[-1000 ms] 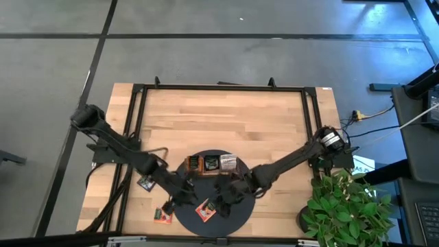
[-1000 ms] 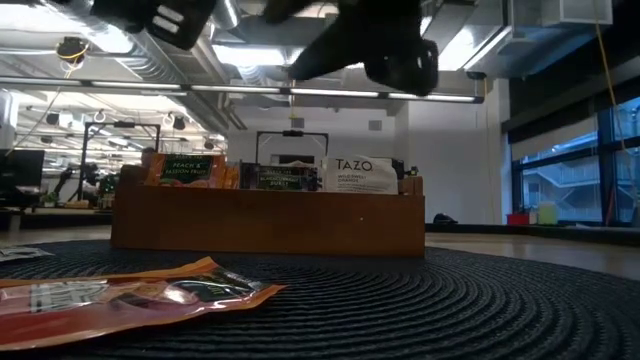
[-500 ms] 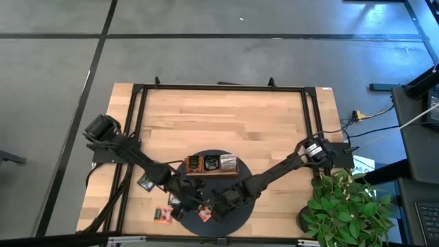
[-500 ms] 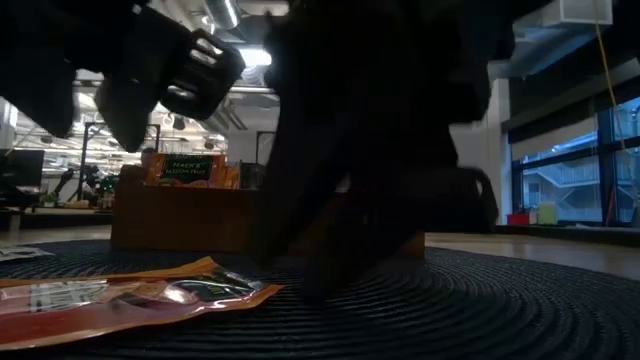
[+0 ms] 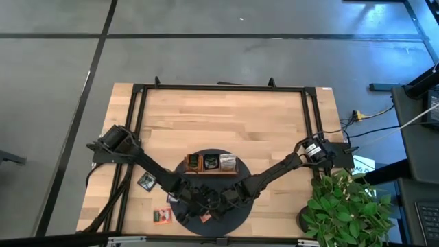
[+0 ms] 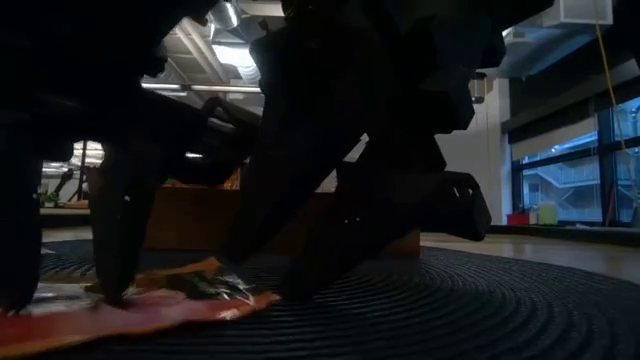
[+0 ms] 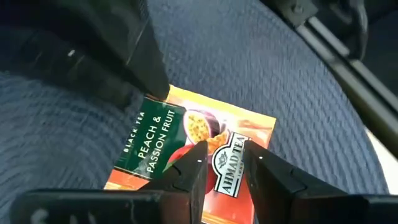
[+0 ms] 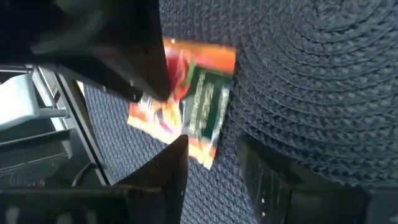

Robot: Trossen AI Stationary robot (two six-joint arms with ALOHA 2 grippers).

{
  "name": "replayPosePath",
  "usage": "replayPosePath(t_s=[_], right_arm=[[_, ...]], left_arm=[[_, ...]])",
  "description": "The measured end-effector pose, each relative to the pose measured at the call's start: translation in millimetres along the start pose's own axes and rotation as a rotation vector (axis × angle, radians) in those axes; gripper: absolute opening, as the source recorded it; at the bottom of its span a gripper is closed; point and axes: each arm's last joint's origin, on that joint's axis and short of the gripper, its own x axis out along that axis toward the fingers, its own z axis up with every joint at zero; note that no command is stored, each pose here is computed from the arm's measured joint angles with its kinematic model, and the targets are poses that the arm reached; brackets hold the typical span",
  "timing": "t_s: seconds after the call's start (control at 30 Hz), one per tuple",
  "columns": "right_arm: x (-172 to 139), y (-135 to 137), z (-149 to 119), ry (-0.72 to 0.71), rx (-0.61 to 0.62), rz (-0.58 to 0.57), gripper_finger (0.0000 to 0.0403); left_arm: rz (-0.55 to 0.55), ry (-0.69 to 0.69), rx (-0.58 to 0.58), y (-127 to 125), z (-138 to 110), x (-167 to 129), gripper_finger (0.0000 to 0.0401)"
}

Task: Pick & Place Tea
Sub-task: Put the orange tea bag into the left section of the wooden organizer

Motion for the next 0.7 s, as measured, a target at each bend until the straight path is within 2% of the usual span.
replayPosePath(t_s=[0.4, 0.6, 0.7], right_arm=[[0.3, 0.5, 0.6, -0.012, -0.009, 0.006, 0.0146], [0.3, 0.5, 0.8, -0.019, -0.033, 0.004, 0.0146], [0.3, -0.2, 0.6, -0.016, -0.032, -0.004, 0.0133]], left_arm=[[0.091, 0.001, -0.043, 10.0, -0.8, 0.2, 0.0100], [0.100, 0.002, -0.043, 10.2, -1.1, 0.3, 0.0100], [0.102, 0.002, -0.044, 10.4, -1.2, 0.4, 0.0100]])
